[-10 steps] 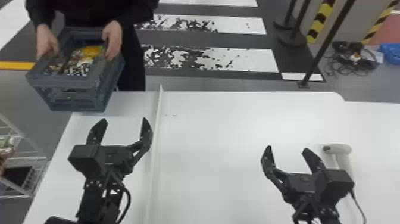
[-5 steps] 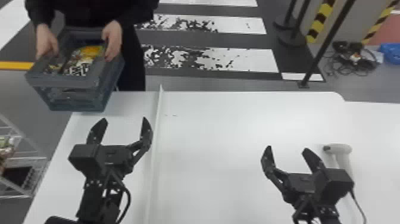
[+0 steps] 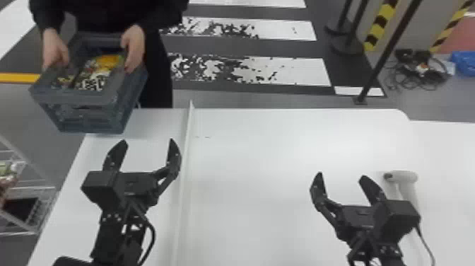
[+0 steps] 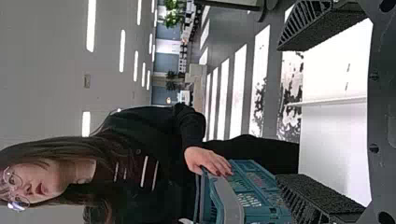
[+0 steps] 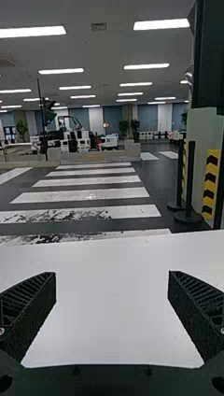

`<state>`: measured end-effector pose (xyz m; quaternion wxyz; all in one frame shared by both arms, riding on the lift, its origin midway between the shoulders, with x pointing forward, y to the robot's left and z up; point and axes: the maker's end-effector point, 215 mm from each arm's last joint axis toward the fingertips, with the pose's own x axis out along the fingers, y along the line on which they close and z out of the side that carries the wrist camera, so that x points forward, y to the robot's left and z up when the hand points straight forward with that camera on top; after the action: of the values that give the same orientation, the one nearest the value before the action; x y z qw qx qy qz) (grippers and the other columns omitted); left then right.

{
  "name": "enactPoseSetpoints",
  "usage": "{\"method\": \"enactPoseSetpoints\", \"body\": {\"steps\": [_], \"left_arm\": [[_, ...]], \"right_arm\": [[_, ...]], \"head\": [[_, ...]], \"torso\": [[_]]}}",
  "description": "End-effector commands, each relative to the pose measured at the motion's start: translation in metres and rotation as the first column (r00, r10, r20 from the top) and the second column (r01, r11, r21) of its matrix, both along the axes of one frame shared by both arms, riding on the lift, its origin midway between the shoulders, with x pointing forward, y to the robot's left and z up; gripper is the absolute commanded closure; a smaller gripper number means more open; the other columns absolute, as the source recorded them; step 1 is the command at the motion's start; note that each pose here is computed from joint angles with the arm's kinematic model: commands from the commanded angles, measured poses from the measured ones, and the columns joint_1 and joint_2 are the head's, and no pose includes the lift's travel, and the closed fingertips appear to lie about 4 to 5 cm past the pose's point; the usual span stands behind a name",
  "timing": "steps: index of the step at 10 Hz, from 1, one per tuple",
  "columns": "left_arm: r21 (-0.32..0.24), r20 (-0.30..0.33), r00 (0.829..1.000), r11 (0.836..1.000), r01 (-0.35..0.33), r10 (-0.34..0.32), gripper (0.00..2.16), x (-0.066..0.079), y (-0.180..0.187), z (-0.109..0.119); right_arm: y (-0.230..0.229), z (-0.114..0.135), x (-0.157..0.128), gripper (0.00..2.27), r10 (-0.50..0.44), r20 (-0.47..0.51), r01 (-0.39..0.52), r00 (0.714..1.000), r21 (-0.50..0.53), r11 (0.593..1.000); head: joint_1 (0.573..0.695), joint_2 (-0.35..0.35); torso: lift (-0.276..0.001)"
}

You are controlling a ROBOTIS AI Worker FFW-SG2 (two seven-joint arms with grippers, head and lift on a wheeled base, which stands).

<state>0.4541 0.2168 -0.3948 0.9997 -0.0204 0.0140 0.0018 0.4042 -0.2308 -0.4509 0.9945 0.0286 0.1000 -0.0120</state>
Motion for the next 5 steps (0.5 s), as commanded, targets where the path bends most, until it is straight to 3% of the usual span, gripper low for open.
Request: {"method": "enactPoseSetpoints", "body": {"steps": [1,5], "left_arm": [[0.001,-0.001,1.0,1.0,0.0,0.0,0.0,-0.0002,0.0001,-0.0007],[0.0,-0.003,1.0,1.0,-0.001,0.001,0.0,-0.0003,0.0003,-0.0016]], "right_arm": [[-0.0001,0.0,0.0,0.02,0.0,0.0,0.0,1.0,0.0,1.0],[0.0002,0.0058,-0.0017,0.01,0.002,0.026,-0.002,1.0,0.011,1.0]], "head": [[0.695,-0.018],[0.695,-0.018]], "torso": [[-0.029],[-0.029]]}}
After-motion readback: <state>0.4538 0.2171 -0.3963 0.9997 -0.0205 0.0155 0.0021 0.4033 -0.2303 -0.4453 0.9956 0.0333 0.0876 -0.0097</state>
